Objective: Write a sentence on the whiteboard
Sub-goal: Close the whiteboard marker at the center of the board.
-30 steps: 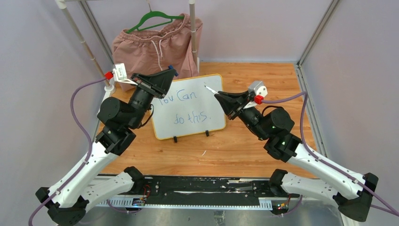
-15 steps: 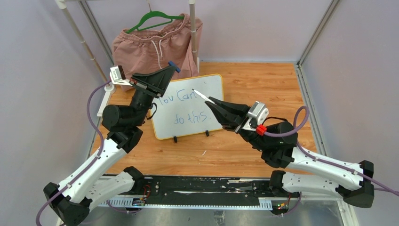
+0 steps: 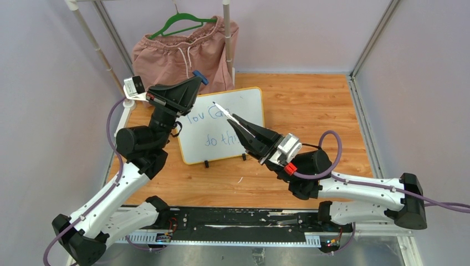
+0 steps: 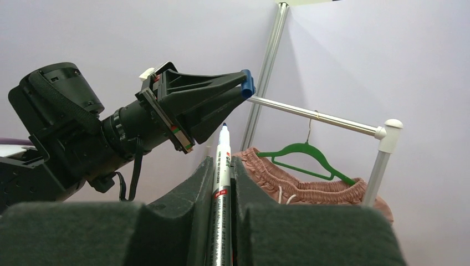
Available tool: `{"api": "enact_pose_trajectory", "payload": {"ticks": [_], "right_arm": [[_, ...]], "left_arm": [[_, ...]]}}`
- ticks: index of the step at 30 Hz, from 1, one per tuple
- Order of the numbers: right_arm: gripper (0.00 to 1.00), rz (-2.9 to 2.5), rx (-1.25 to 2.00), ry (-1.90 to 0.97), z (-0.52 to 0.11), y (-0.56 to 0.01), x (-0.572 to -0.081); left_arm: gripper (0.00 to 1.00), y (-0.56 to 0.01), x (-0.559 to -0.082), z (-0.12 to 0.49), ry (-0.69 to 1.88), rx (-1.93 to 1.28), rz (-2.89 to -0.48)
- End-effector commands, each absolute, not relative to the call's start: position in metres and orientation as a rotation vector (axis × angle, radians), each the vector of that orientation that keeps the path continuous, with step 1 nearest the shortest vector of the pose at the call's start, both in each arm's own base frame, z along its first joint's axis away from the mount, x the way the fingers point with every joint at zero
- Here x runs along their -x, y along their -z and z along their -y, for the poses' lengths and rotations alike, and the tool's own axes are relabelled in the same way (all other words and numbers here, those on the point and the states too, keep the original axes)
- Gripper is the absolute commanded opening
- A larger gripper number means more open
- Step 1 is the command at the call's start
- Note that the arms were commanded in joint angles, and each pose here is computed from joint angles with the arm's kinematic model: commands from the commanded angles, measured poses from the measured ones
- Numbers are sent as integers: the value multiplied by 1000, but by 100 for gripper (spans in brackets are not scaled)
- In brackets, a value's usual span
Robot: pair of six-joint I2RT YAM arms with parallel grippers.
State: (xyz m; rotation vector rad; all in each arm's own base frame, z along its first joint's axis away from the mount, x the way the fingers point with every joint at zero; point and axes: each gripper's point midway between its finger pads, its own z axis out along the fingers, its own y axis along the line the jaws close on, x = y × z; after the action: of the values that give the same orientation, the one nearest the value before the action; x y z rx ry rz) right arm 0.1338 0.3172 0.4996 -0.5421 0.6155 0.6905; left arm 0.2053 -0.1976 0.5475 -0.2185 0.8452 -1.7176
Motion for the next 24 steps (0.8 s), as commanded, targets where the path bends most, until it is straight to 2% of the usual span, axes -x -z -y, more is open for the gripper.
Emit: {"api": "enact_pose_trajectory", "payload": {"ticks": [1,24], "right_arm": [[0,-501,445,-710,-302,-539,-119],[0,-514,378,-779,-311,-551,-121]], "left_arm": [[0,-560,-189,188,1746,186,-787],[0,-554,-180,184,1772,190,-792]]}}
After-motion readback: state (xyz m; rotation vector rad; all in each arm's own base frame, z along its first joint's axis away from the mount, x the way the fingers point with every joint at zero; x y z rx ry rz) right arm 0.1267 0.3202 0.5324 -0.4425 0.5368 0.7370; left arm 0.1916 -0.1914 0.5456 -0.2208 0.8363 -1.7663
